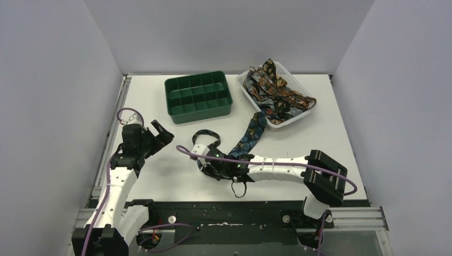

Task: Roll the ties
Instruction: Place the tie at the center of the board, then flatten out the tie at the center of the board.

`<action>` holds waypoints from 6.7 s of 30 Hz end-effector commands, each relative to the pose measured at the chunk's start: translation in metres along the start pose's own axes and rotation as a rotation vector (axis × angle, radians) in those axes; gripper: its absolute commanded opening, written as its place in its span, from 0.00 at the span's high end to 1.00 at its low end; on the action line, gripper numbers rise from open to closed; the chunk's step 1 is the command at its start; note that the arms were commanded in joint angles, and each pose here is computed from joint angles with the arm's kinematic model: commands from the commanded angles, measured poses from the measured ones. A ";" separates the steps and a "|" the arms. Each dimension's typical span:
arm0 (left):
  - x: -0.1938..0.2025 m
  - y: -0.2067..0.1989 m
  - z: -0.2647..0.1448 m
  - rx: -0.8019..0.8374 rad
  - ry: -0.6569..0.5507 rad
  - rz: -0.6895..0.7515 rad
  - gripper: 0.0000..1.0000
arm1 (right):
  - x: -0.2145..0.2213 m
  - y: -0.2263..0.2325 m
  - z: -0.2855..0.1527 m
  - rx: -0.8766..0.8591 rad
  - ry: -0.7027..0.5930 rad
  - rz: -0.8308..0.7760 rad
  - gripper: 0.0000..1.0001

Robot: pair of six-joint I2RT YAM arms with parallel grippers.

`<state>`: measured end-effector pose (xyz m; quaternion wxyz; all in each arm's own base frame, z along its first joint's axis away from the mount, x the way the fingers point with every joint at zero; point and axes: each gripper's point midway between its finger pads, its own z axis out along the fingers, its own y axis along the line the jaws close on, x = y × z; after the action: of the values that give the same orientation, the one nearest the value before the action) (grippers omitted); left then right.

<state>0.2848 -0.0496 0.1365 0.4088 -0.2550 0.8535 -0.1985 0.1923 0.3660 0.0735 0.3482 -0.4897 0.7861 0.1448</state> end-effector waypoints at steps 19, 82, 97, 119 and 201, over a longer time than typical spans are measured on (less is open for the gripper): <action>0.059 -0.054 0.048 -0.036 0.156 0.386 0.03 | 0.035 -0.201 -0.079 0.497 -0.092 0.811 0.20; 0.086 -0.082 0.116 -0.052 0.235 0.863 0.85 | 0.077 -0.296 0.027 0.693 0.296 0.787 0.19; 0.071 -0.061 0.085 -0.037 0.135 0.595 1.00 | 0.095 -0.296 0.027 0.766 0.308 0.818 0.60; -0.049 -0.142 0.012 0.306 -0.294 0.306 1.00 | 0.004 -0.354 -0.110 0.621 -0.346 1.010 1.00; 0.056 0.097 0.034 -0.684 0.099 0.209 0.61 | 0.055 -0.179 -0.025 -0.137 0.075 0.039 0.06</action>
<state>0.2322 -0.0094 0.0229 0.2421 -0.2747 0.9198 0.1409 0.3065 0.2226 0.0815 0.2804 -0.5098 0.7890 0.1976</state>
